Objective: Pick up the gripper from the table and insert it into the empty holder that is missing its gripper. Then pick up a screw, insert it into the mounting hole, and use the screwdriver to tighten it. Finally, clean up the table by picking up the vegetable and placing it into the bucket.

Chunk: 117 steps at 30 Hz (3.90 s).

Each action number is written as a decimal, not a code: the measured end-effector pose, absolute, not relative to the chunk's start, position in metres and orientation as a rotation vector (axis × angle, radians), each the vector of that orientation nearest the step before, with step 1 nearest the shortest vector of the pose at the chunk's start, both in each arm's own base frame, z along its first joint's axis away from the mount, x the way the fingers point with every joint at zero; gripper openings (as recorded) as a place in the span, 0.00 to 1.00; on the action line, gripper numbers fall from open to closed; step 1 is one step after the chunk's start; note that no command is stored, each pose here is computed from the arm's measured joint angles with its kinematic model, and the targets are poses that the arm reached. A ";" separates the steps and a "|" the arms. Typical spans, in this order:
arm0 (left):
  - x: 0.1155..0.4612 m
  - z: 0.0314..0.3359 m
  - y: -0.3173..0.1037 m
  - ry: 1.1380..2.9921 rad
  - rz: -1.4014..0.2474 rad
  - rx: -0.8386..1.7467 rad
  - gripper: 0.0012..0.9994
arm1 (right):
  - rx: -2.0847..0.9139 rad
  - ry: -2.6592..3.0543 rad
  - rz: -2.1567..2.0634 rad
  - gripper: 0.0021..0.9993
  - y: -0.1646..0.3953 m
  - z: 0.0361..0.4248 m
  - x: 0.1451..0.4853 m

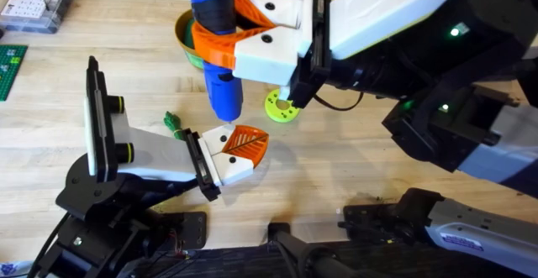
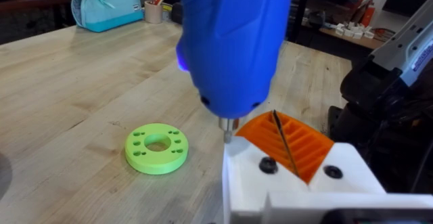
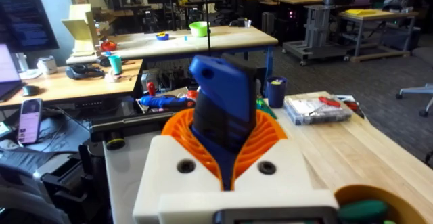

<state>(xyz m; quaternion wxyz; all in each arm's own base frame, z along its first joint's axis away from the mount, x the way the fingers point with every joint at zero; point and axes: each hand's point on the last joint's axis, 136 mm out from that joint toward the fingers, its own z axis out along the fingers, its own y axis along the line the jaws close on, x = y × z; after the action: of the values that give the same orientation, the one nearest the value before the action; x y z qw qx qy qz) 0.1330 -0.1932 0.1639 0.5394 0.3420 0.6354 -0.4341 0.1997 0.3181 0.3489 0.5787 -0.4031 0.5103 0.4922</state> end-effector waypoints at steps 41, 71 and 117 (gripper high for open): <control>0.133 0.163 -0.193 1.517 -1.038 0.808 0.01 | -0.859 1.125 1.247 0.03 0.306 0.380 0.187; 0.133 0.163 -0.193 1.517 -1.038 0.808 0.01 | -0.918 1.175 1.298 0.03 0.325 0.357 0.182; 0.133 0.163 -0.193 1.517 -1.039 0.809 0.01 | -0.946 1.152 1.248 0.03 0.321 0.359 0.179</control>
<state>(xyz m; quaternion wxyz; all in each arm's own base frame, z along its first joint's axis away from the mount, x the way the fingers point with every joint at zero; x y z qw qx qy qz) 0.1328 -0.1933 0.1634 0.5365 0.3397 0.6373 -0.4365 0.1793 0.3205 0.3594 0.5634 -0.4020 0.4894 0.5304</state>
